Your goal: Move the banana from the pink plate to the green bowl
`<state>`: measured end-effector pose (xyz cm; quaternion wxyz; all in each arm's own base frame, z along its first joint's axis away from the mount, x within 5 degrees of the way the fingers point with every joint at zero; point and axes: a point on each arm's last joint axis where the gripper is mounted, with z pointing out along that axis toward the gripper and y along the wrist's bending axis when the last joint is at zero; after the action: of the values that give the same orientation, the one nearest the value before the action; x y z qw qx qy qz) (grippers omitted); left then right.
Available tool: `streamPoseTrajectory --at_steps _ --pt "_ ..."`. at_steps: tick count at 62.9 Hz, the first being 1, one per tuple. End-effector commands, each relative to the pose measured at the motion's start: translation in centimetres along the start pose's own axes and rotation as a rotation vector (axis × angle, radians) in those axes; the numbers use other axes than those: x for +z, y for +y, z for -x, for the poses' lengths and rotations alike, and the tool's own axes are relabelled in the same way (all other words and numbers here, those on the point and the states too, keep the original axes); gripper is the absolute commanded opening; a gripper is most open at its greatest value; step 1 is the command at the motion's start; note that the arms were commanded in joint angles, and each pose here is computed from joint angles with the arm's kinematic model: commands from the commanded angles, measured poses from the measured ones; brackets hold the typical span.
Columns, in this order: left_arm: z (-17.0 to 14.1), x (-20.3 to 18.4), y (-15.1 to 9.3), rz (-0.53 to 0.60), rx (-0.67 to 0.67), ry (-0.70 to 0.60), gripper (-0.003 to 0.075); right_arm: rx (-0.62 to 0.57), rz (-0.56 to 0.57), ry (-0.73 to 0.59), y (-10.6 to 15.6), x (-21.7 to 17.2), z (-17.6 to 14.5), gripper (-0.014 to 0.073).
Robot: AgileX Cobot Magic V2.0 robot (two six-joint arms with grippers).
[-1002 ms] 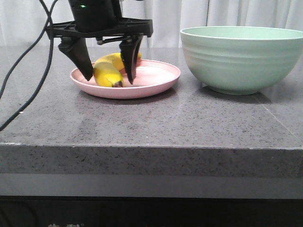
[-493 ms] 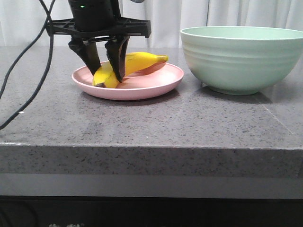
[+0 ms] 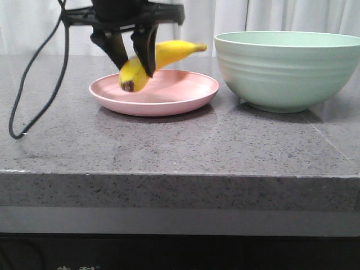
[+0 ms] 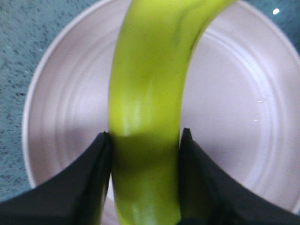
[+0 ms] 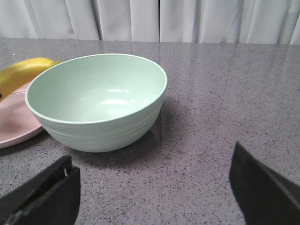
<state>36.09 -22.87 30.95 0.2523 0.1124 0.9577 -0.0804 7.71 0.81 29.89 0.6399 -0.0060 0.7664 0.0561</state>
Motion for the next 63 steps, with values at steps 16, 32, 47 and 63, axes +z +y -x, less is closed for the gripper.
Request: streamPoseTrajectory --at_steps 16,32,47,63 --pt "-0.3 -12.6 0.8 -0.076 0.103 -0.288 -0.0018 0.020 0.007 0.005 0.2 0.8 1.9 0.0654" --pt "-3.8 -15.1 1.9 -0.076 0.182 -0.279 -0.0018 -0.084 0.094 0.164 1.3 4.4 5.1 0.0654" --pt "-4.0 -15.2 1.9 -0.074 0.193 -0.282 -0.0018 -0.251 0.276 0.295 5.2 10.3 8.9 0.0654" --pt "-3.9 -15.2 1.9 -0.078 0.193 -0.297 -0.0018 -0.400 0.444 0.268 11.2 16.2 13.6 0.0654"
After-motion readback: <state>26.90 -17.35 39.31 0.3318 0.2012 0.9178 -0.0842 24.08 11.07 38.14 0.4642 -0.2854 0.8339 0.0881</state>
